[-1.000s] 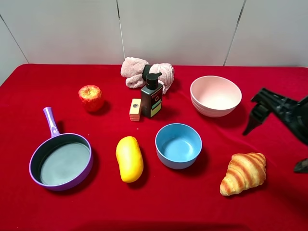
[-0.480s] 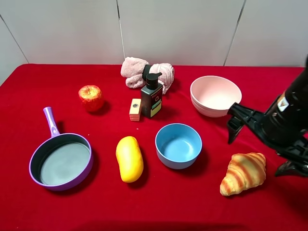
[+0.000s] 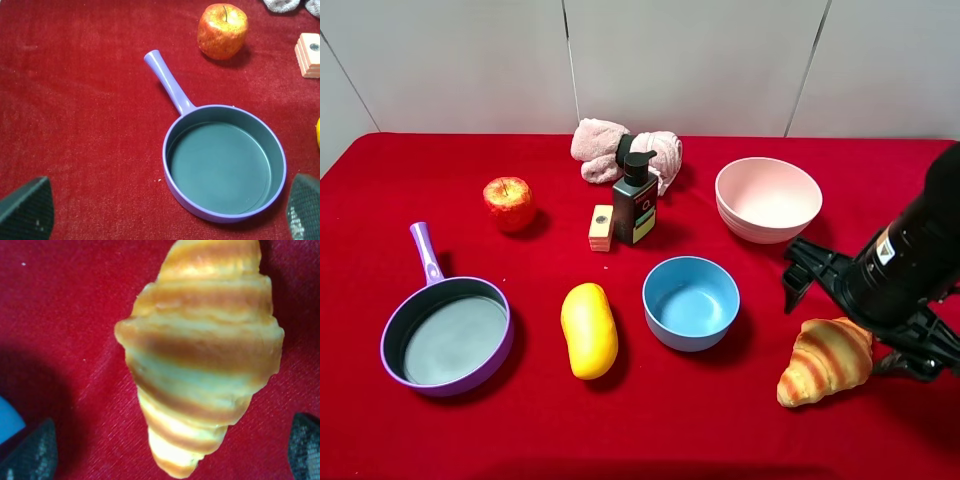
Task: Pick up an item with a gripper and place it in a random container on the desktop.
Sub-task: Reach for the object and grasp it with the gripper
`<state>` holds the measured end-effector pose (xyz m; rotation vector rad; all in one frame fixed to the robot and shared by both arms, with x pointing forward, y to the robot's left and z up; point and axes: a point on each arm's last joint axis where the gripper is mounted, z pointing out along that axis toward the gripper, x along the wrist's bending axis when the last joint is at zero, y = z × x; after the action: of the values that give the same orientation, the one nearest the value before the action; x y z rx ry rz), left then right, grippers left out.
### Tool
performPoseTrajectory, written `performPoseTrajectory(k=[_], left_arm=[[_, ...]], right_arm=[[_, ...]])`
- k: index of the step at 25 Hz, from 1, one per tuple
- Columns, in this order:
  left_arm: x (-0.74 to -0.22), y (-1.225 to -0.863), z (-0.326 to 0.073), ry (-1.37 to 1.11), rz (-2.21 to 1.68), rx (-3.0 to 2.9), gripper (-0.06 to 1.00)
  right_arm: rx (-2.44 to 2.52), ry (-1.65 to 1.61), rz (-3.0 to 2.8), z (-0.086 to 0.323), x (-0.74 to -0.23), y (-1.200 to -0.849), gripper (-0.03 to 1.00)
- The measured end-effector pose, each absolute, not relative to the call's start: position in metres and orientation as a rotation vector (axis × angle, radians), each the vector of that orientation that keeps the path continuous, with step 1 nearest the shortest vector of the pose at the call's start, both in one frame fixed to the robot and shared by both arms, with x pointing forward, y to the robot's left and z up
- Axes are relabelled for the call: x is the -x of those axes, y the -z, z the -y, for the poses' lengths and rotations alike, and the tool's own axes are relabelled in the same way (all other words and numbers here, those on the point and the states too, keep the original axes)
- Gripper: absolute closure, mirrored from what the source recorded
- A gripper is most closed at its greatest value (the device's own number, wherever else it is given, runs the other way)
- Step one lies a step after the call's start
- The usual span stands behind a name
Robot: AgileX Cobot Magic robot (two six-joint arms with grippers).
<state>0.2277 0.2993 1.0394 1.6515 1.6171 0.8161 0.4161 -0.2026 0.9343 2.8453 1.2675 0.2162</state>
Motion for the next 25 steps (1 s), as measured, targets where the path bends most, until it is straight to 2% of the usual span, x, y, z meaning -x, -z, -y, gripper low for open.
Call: performPoseTrajectory(k=[12,25], left_arm=[[-0.228,-1.039,-0.299,-0.816,-1.617,-1.651,0.03],[-0.228,-1.039,-0.299,-0.816,-1.617,-1.651,0.03]], right_arm=[[-2.874,-0.262,-1.195,0.222,-0.414,-0.919,0.28],[-2.872,-0.194,-1.232,0.219,-0.419,-0.895,0.28]])
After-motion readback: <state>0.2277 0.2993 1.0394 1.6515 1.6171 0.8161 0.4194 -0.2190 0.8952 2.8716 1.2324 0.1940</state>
